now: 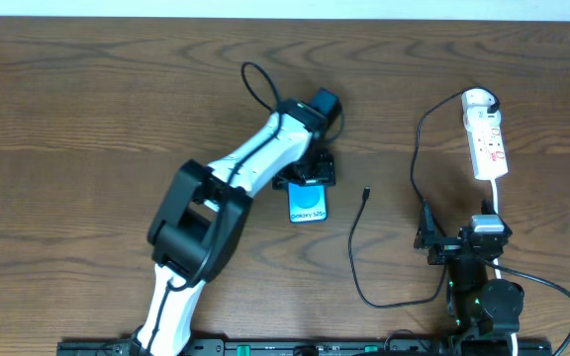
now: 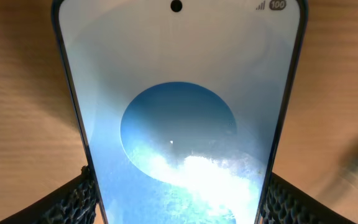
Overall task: Plug charger to phone and switch on socket
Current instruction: 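Lift the phone with the left gripper and raise it upright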
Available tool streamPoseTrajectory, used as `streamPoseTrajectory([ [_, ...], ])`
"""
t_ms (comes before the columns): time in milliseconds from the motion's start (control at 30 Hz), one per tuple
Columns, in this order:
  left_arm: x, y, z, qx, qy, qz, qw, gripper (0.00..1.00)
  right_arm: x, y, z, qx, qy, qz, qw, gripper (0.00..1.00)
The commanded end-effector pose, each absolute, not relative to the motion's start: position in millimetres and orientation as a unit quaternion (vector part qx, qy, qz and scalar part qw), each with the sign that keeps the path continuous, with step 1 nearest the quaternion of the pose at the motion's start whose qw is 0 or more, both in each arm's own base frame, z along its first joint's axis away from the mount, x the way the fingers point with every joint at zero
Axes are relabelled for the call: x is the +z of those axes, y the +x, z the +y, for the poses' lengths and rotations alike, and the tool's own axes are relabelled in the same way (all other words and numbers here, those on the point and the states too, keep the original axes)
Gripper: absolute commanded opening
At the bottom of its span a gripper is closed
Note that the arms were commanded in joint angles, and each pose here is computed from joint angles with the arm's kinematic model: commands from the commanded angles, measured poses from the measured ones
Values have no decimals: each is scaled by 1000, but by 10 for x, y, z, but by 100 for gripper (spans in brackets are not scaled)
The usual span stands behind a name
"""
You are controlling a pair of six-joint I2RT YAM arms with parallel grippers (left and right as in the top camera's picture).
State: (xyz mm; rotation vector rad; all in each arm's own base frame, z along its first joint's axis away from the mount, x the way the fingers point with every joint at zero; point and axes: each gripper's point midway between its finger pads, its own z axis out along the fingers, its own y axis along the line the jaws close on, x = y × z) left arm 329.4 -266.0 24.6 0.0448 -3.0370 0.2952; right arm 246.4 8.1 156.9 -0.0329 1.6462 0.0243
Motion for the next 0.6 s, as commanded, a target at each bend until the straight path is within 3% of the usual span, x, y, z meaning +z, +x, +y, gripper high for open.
streamPoseTrajectory([
  [0,754,3240,-2916,242,-16,-967,79,77,1561,2460,89,15,-12,734,679,99],
  [300,1634,3312,-3054,524,-45,-839,138,76,1561,2460,89,15,-12,734,679,99],
  [567,2194,3585,-2692,658,-9,-738,149,76,1564,2460,89,15,-12,733,680,99],
])
